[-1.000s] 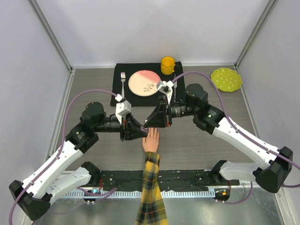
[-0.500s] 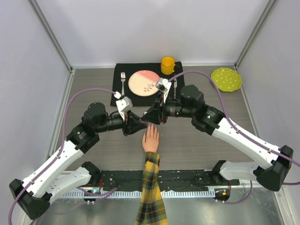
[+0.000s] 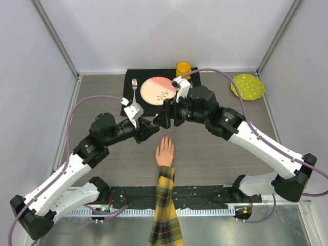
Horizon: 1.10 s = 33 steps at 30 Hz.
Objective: Paint the nails
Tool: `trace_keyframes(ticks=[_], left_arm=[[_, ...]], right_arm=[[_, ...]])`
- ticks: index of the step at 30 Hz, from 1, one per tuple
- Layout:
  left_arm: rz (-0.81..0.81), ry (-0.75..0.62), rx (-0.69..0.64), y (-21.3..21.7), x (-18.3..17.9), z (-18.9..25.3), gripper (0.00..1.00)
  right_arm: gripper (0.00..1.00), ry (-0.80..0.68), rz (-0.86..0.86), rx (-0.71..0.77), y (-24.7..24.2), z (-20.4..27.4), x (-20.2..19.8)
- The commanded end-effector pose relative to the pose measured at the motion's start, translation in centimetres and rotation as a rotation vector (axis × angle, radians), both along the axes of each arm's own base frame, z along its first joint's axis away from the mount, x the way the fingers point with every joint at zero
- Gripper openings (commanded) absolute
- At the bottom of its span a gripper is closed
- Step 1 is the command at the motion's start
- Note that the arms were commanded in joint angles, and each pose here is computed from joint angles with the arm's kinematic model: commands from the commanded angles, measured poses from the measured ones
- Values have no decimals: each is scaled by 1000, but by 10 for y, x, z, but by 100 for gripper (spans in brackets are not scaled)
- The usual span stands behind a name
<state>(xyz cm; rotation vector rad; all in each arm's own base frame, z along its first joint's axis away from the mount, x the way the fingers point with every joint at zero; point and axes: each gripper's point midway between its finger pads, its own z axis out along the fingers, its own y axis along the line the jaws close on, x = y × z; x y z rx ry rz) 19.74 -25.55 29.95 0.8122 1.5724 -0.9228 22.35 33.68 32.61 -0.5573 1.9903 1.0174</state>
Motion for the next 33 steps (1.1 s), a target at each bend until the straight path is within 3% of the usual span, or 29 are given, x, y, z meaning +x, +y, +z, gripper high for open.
trace_keyframes(ticks=[1, 16, 21, 24, 33], left_arm=[[56, -72, -13, 4, 11, 14, 0], [75, -51, 10, 5, 16, 5, 0], [68, -48, 19, 4, 16, 3, 0], [60, -45, 25, 3, 15, 1, 0], [50, -51, 37, 3, 13, -1, 0]], right_arm=[[67, 4, -35, 40, -2, 23, -1], [64, -36, -11, 46, 9, 30, 0], [49, -41, -18, 39, 10, 33, 3], [45, -45, -16, 42, 12, 37, 4], [44, -27, 15, 30, 18, 33, 2]])
